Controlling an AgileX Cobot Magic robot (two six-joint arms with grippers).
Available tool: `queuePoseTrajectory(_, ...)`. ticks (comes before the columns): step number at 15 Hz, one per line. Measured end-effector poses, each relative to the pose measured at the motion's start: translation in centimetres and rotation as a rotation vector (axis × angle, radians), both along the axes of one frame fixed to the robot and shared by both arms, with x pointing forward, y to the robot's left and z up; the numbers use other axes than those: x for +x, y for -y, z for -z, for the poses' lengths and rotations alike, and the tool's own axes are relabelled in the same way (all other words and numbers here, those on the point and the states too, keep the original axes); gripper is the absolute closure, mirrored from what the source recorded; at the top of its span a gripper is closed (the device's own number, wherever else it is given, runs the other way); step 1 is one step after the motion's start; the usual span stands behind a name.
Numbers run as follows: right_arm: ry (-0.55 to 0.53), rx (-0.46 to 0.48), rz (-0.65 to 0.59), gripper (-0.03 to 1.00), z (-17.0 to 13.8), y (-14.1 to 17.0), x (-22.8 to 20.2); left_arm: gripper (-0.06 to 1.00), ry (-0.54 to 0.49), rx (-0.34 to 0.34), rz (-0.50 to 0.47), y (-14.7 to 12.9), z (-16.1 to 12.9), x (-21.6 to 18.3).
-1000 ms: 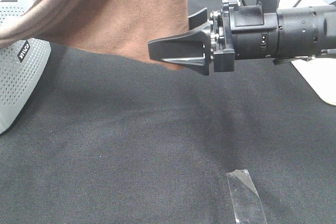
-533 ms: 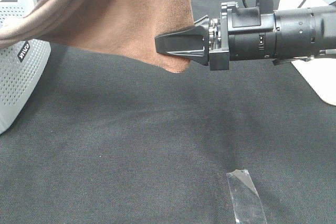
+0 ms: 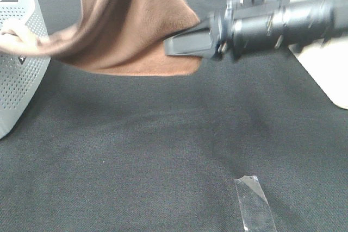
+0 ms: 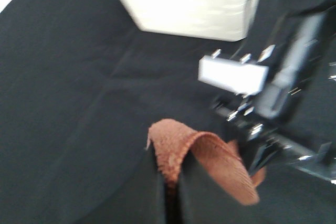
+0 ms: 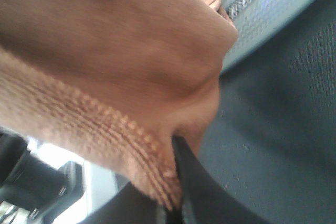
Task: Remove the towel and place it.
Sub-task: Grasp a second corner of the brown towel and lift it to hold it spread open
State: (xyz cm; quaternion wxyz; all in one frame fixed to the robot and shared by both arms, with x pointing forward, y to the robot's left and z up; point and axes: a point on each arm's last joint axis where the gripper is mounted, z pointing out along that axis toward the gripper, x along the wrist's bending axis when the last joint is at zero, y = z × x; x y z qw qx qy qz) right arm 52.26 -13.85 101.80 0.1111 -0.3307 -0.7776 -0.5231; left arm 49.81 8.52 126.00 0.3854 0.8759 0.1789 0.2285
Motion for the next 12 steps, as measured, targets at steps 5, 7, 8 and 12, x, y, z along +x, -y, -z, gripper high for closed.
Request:
queuePoseTrajectory(5, 0.064, -0.379, 0.151, 0.97, -11.5, 2.2, 1.5, 0.94, 0.113, 0.092, -0.142, -1.3, -0.2, 1.3)
queuePoseTrajectory(7, 0.217, -0.466, 0.254, 0.97, -16.4, 3.2, 2.5, 0.94, 0.219, 0.102, -0.175, -1.1, -0.4, 2.5)
queuePoseTrajectory(8, 0.300, -0.478, 0.304, 0.97, -18.9, 3.5, 3.1, 0.94, 0.276, 0.101, -0.185, -0.7, -0.3, 3.3)
queuePoseTrajectory(12, 0.526, -0.489, 0.408, 0.97, -24.2, 3.6, 6.0, 0.94, 0.476, 0.166, -0.214, 0.4, 0.4, 6.2)
